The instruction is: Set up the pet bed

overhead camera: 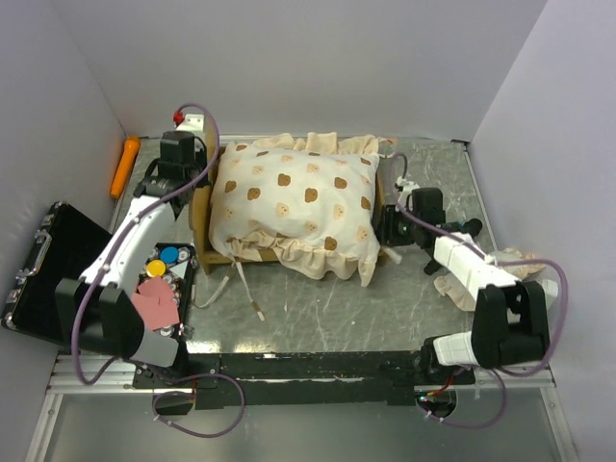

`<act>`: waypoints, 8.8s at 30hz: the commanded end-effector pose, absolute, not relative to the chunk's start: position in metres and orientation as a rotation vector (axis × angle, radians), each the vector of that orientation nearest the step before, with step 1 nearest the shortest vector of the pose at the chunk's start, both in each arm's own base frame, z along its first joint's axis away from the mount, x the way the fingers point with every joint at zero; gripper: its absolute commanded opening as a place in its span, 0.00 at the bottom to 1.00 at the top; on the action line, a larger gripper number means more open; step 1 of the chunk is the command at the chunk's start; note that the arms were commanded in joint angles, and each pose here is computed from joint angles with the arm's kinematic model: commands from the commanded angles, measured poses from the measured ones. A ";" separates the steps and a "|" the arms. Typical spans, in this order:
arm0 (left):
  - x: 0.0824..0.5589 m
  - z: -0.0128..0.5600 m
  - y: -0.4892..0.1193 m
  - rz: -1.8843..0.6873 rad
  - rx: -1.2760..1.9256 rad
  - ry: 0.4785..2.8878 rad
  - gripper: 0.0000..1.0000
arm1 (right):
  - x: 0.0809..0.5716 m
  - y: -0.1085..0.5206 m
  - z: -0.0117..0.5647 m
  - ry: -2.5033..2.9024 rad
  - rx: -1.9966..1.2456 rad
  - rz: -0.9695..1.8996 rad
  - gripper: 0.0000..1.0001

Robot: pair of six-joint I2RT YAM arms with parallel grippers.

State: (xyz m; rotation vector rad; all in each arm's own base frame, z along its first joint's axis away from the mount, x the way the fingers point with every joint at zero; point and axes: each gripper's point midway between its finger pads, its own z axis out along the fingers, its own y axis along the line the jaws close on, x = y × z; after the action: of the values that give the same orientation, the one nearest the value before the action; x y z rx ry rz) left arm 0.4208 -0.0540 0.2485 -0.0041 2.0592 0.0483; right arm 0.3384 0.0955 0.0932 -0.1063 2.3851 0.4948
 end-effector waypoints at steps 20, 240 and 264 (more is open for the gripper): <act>0.526 0.347 0.032 0.260 0.037 1.718 0.64 | 0.214 0.239 0.140 2.277 -0.550 0.901 0.41; 0.326 0.233 -0.279 -0.533 0.923 1.580 0.01 | 0.122 0.219 0.127 2.469 -0.238 0.094 0.50; 0.330 0.221 -0.284 -0.560 0.933 1.615 0.01 | 0.132 0.282 0.086 2.453 -0.256 0.438 0.21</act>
State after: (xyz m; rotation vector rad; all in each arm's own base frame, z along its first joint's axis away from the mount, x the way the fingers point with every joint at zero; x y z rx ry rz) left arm 0.3234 -0.2803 0.2015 0.9628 1.6702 -0.5464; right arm 0.1284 0.2656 0.0866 -0.2400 2.4647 0.3546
